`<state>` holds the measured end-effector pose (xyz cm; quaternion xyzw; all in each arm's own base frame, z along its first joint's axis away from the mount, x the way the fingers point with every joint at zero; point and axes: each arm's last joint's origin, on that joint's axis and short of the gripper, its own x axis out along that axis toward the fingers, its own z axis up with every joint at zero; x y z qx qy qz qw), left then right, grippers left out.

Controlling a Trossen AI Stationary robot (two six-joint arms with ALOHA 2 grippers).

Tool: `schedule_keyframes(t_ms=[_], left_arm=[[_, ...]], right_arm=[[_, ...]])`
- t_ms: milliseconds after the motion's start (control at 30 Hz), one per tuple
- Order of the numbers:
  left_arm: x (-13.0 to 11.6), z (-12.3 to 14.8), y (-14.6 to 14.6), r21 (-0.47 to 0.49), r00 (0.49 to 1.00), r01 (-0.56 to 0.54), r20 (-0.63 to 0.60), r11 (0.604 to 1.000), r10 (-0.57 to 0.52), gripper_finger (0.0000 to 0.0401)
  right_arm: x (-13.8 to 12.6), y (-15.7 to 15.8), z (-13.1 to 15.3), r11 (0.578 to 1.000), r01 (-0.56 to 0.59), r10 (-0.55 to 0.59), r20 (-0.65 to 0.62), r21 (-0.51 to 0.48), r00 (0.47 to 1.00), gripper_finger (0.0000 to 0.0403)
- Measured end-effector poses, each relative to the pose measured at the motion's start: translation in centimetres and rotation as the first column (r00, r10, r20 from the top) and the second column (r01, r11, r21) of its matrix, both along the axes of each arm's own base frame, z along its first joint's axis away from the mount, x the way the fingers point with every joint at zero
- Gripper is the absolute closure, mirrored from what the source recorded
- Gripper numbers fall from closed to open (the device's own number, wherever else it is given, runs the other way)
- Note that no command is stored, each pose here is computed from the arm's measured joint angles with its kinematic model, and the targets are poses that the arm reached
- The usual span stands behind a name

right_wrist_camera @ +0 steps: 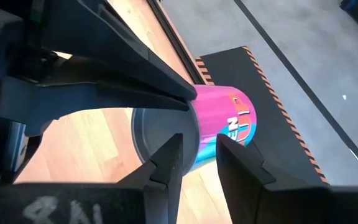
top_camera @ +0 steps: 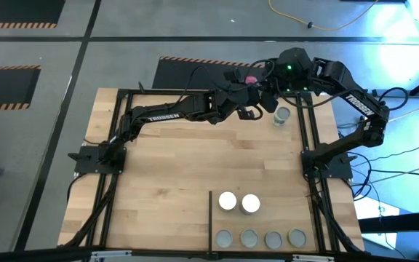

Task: Pick and place cans onto a shelf
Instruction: Put the canned chicken soup on the shelf

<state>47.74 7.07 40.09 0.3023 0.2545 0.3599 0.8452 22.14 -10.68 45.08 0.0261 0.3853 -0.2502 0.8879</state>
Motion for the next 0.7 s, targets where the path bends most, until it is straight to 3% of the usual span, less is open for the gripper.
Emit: schedule_keyframes(t_ms=[700], left_arm=[[0.3, 0.3, -1.3, 0.002, 0.998, 0.055, 0.033, 0.998, -0.055, 0.0401]], right_arm=[[-0.2, 0.1, -0.3, 1.0, -0.006, 0.007, -0.035, 0.026, 0.999, 0.0304]])
